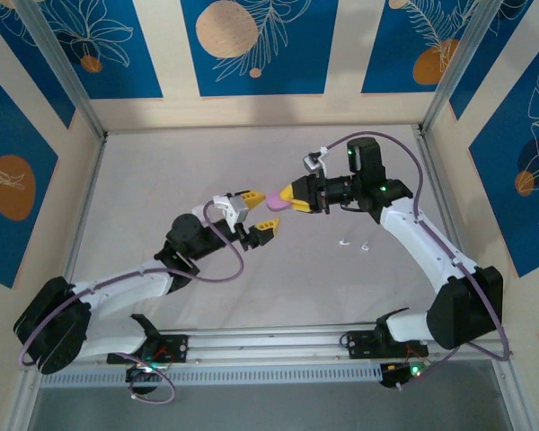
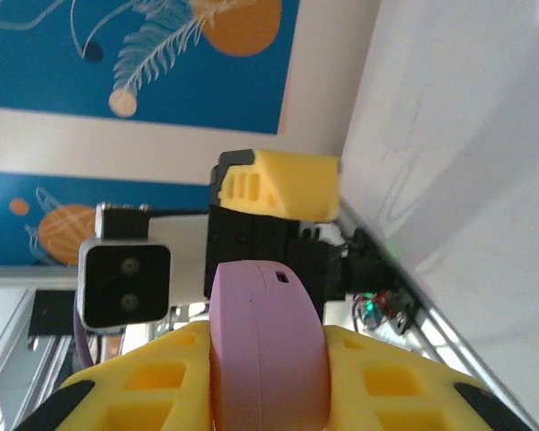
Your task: Insert wireless bluetooth earbuds into charging case
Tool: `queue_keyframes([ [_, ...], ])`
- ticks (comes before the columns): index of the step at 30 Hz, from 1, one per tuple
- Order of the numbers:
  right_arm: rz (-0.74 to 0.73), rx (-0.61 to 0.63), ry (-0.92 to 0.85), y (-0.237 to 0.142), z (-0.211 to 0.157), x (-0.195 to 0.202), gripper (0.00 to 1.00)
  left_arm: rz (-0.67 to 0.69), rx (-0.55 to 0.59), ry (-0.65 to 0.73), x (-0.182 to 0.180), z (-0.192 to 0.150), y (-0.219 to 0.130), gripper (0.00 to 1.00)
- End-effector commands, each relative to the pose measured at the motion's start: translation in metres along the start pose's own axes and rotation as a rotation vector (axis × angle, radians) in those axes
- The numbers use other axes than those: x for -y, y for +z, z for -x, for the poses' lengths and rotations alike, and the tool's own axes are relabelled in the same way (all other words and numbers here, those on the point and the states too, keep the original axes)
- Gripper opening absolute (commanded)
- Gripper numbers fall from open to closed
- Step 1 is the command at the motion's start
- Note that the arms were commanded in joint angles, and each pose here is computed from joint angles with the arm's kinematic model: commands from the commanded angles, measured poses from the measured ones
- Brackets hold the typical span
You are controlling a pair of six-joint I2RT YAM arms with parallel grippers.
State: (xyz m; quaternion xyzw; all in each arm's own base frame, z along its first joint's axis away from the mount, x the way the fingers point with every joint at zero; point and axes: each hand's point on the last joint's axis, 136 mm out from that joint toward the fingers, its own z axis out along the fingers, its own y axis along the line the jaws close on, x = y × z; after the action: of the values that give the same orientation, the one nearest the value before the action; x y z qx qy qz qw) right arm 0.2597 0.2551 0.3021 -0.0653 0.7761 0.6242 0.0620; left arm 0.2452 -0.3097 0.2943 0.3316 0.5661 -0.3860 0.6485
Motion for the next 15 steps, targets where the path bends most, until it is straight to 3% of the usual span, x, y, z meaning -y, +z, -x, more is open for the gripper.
queue_keyframes([
  [1, -0.097, 0.147, 0.005, -0.014, 0.021, 0.025, 0.17, 0.049, -0.011, 0.044, -0.004, 0.006, -0.009, 0.74],
  [7, -0.380, 0.333, 0.194, -0.045, 0.055, 0.139, 0.17, 0.183, -0.085, 0.027, -0.022, 0.002, -0.029, 0.76],
  [15, -0.517, 0.281, 0.310, -0.049, 0.078, 0.232, 0.17, 0.391, -0.272, -0.001, -0.052, -0.011, -0.056, 0.76],
])
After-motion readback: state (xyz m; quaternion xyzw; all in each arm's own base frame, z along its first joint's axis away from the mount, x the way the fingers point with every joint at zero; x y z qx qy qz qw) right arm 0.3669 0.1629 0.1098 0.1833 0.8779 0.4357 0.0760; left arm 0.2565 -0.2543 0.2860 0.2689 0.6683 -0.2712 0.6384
